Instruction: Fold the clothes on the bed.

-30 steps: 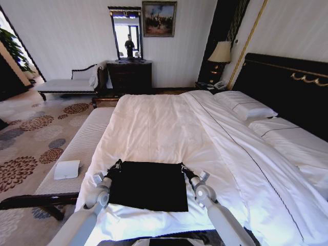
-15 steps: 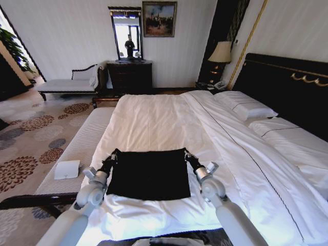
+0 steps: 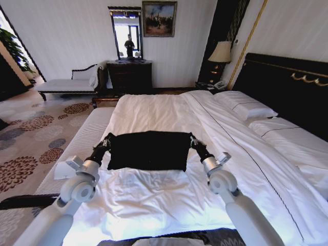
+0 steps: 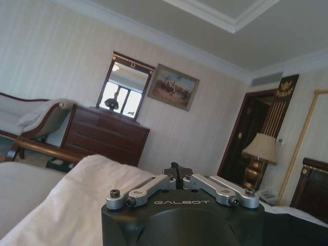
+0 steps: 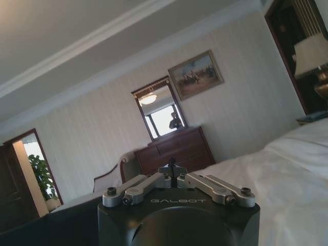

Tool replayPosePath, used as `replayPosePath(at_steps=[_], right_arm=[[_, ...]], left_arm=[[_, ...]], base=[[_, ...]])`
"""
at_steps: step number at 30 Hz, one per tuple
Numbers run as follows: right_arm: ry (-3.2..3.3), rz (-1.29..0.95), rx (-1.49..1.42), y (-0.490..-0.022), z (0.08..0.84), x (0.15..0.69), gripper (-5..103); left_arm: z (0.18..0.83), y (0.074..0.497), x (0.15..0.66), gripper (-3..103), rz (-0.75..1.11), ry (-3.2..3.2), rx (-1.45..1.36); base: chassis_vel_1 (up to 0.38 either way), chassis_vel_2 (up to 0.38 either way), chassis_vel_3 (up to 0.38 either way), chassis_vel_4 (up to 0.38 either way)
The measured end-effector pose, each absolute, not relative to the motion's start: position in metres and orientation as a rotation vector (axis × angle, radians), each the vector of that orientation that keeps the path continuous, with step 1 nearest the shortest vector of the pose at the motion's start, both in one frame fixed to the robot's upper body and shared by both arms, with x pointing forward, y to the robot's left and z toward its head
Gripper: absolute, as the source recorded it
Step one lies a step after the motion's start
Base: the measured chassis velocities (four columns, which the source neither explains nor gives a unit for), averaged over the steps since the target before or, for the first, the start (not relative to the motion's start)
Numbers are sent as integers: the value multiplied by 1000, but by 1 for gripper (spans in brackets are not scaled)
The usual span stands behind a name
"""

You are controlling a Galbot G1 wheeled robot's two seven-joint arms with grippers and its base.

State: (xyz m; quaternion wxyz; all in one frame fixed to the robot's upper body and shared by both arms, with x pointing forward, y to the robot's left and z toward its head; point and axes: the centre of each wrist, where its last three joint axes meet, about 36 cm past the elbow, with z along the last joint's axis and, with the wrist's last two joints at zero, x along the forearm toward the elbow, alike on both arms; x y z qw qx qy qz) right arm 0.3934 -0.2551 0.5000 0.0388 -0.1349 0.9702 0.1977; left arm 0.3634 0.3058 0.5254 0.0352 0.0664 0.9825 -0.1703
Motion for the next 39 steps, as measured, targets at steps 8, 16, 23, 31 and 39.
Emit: replayPosePath(at_steps=[8, 16, 23, 31, 39], right_arm=[[2963, 613, -426, -256, 510, 383, 0], [2986, 691, -426, -248, 509, 358, 0], [3029, 811, -365, -257, 527, 311, 0], [3086, 886, -273, -262, 552, 264, 0], [3226, 1037, -242, -256, 515, 313, 0]], left_arm=[[525, 304, 357, 1, -538, 3016, 196], [531, 292, 328, 1, -599, 3002, 188], [550, 286, 292, 1, -593, 3038, 209], [555, 274, 263, 1, -669, 3227, 209], [506, 278, 304, 1, -688, 3325, 121]], base=[[0, 0, 0, 0], [0, 0, 0, 0], [0, 0, 0, 0], [0, 0, 0, 0], [0, 0, 0, 0]])
